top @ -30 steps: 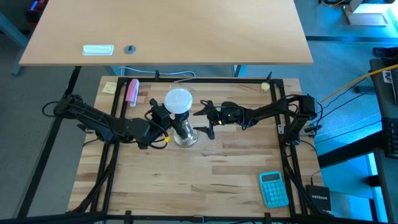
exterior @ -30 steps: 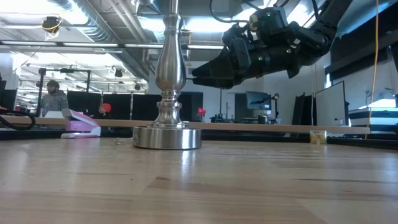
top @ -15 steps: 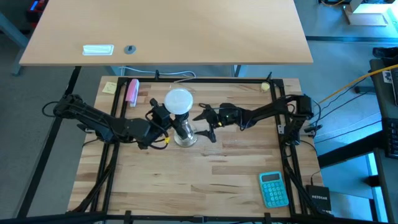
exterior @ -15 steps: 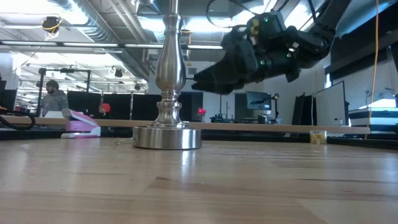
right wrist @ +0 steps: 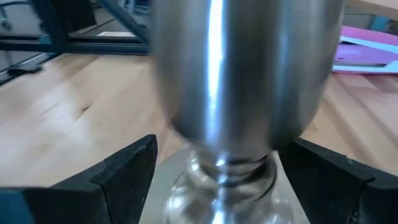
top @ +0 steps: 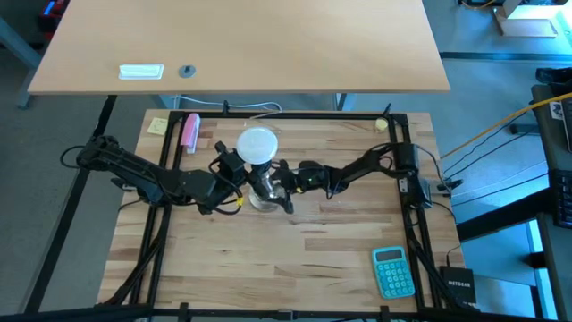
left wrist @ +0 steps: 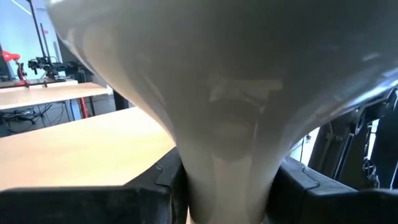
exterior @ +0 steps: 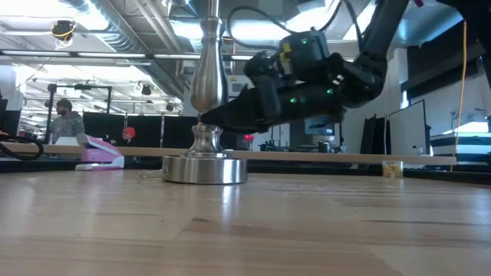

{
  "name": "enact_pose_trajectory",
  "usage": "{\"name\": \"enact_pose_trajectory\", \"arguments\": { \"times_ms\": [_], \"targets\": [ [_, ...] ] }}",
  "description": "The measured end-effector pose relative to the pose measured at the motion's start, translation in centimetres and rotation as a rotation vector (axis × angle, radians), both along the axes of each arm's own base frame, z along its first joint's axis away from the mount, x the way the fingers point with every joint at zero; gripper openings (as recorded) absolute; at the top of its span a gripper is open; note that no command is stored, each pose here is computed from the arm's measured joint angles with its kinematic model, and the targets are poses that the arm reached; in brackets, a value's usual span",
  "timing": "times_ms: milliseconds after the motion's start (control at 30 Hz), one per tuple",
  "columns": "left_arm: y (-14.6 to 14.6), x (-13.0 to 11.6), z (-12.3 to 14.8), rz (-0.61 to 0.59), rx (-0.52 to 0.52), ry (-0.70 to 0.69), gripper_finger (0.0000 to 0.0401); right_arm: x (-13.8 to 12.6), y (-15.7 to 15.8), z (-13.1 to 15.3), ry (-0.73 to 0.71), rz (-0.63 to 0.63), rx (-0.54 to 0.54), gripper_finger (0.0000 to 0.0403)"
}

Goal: Screw lightbulb
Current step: Insert the lightbulb into the desk lamp

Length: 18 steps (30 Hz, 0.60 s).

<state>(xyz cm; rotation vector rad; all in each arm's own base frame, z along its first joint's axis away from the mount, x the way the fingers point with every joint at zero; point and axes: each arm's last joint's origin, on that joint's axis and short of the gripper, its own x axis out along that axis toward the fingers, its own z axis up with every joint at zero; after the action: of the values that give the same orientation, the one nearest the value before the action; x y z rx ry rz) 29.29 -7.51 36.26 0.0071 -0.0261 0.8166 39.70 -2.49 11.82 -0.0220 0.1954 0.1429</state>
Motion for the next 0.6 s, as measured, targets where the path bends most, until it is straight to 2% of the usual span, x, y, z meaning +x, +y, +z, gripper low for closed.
{"name": "enact_pose_trajectory", "arguments": {
  "times_ms": [233, 333, 533, 600],
  "targets": [
    [0.00, 0.01, -0.03, 0.000, 0.001, 0.002, 0.0138, 1.12, -0.21, -0.33, -0.014, -0.042, -0.004, 0.0321],
    [-0.01, 0.02, -0.03, 0.000, 0.003, 0.003, 0.0139, 1.16, -0.19, -0.25, -0.019, -0.042, -0.005, 0.0281],
    [0.00, 0.01, -0.05, 0.004, 0.004, 0.006, 0.0139, 1.19, -0.19, -0.09, -0.036, -0.064, -0.014, 0.0162],
    [0.00, 0.02, -0.04, 0.002, 0.004, 0.006, 0.0139, 1.19, -0.23, -0.07, -0.038, -0.063, -0.012, 0.0162]
  ]
}}
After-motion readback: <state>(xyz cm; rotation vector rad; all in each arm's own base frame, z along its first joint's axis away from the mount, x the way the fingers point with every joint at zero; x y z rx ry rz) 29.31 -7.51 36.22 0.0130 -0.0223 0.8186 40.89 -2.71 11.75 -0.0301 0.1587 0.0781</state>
